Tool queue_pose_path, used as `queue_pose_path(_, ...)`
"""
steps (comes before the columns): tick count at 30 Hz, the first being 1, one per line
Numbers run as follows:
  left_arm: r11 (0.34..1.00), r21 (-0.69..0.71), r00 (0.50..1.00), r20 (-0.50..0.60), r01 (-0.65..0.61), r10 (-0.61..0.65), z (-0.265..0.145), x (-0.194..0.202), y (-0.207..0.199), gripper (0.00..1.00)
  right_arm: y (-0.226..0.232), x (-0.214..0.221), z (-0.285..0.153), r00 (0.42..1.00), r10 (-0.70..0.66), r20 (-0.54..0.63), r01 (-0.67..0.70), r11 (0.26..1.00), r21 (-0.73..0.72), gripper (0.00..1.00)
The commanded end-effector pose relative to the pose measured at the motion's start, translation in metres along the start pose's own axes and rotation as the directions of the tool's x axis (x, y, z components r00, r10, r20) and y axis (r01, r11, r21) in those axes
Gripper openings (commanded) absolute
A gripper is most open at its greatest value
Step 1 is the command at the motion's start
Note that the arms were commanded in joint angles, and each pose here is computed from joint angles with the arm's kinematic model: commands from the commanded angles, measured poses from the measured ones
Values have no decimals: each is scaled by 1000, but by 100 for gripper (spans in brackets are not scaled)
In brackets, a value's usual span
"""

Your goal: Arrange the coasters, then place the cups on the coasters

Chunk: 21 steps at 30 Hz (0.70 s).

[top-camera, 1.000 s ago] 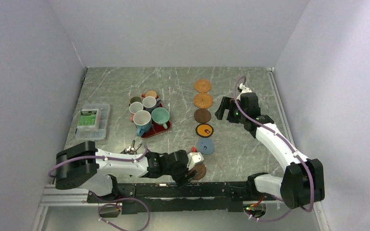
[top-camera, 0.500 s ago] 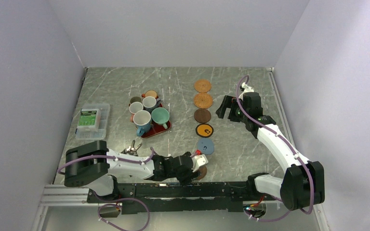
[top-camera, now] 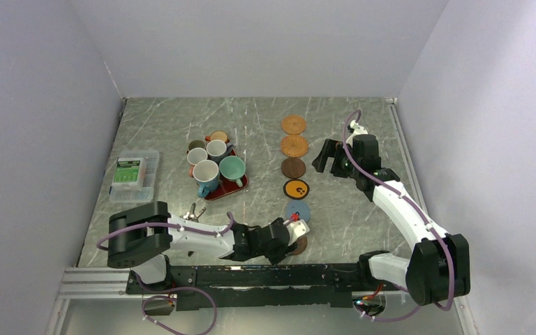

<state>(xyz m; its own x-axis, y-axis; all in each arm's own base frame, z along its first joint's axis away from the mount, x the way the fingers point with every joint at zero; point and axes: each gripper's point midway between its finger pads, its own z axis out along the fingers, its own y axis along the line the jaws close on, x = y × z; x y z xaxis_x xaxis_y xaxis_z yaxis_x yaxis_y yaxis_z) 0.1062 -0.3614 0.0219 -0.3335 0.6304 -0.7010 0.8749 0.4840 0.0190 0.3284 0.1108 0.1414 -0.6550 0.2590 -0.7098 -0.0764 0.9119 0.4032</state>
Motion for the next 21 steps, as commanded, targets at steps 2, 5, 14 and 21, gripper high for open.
queue_pose_path(2,995,-96,995,-104,-14,4,3,24,15,60,7,-12,-4,999,2,54,0,999,-38,99)
queue_pose_path(5,994,-108,995,-100,-7,-4,4,22,16,59,7,-12,-3,999,5,53,-3,999,-40,99)
queue_pose_path(14,994,-113,995,-103,-3,-9,5,23,16,59,6,-9,-3,999,9,47,-7,999,-42,99)
queue_pose_path(21,993,-118,995,-102,-2,-10,7,21,17,59,6,-10,-4,999,6,49,-4,999,-39,99)
